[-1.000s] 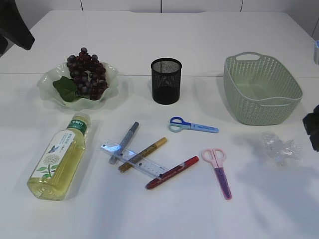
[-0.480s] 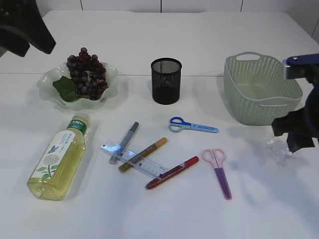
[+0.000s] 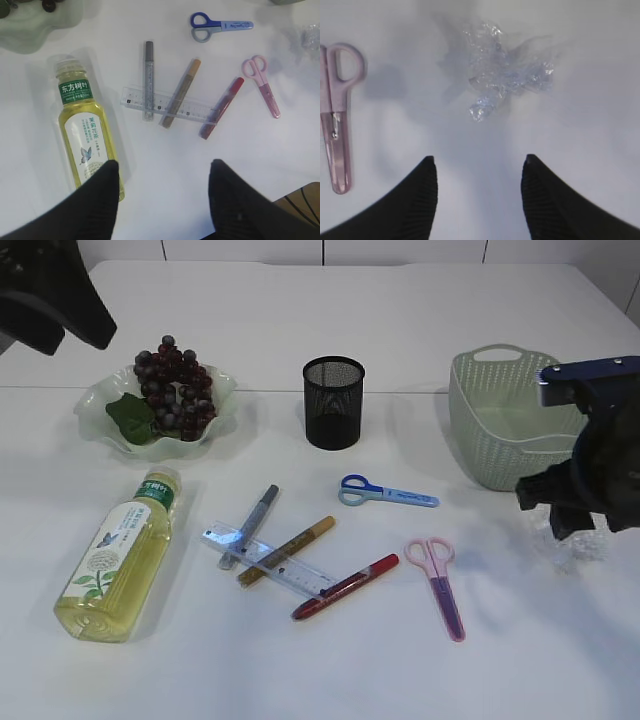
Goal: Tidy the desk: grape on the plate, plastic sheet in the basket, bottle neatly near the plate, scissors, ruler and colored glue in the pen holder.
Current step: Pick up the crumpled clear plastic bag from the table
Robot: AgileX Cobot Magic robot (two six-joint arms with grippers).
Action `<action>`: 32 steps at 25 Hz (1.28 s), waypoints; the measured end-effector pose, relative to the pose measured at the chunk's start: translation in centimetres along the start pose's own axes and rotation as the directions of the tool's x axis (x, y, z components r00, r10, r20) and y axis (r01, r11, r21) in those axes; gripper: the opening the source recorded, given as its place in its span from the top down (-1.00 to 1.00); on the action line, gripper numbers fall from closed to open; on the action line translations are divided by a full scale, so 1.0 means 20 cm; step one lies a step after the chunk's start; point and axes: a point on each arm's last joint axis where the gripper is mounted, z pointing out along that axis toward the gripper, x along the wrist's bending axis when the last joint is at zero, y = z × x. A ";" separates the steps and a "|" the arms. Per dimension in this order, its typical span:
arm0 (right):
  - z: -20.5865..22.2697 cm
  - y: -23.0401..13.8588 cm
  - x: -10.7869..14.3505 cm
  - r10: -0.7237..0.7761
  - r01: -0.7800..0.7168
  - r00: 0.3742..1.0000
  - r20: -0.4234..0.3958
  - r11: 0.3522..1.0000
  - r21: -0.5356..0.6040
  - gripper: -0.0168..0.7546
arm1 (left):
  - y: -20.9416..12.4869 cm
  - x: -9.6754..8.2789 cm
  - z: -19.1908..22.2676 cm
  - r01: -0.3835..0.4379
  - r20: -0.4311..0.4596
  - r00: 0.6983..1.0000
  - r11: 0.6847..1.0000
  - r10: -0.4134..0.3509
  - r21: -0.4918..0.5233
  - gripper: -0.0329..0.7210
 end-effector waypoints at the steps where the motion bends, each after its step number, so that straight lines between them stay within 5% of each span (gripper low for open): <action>1: 0.00 0.00 0.00 0.014 -0.014 1.000 -0.003 1.000 -0.007 -0.15 | 0.00 0.00 0.00 0.000 0.000 1.000 1.000 0.000 0.000 -0.19; 10: 0.05 0.02 -0.01 0.099 -0.099 0.995 -0.017 0.995 -0.005 -0.46 | 0.00 0.00 0.00 -0.001 -0.003 1.000 1.000 0.001 0.000 -0.19; 17: 0.09 0.04 -0.15 0.166 -0.166 0.986 0.008 0.986 0.020 -0.30 | 0.00 0.00 0.00 -0.002 -0.005 1.000 1.000 0.002 0.000 -0.18; 32: 0.32 0.20 -0.09 0.012 -0.013 1.000 0.009 0.997 0.081 -0.23 | 0.00 0.00 0.00 -0.001 -0.003 1.000 1.000 0.001 0.000 -0.18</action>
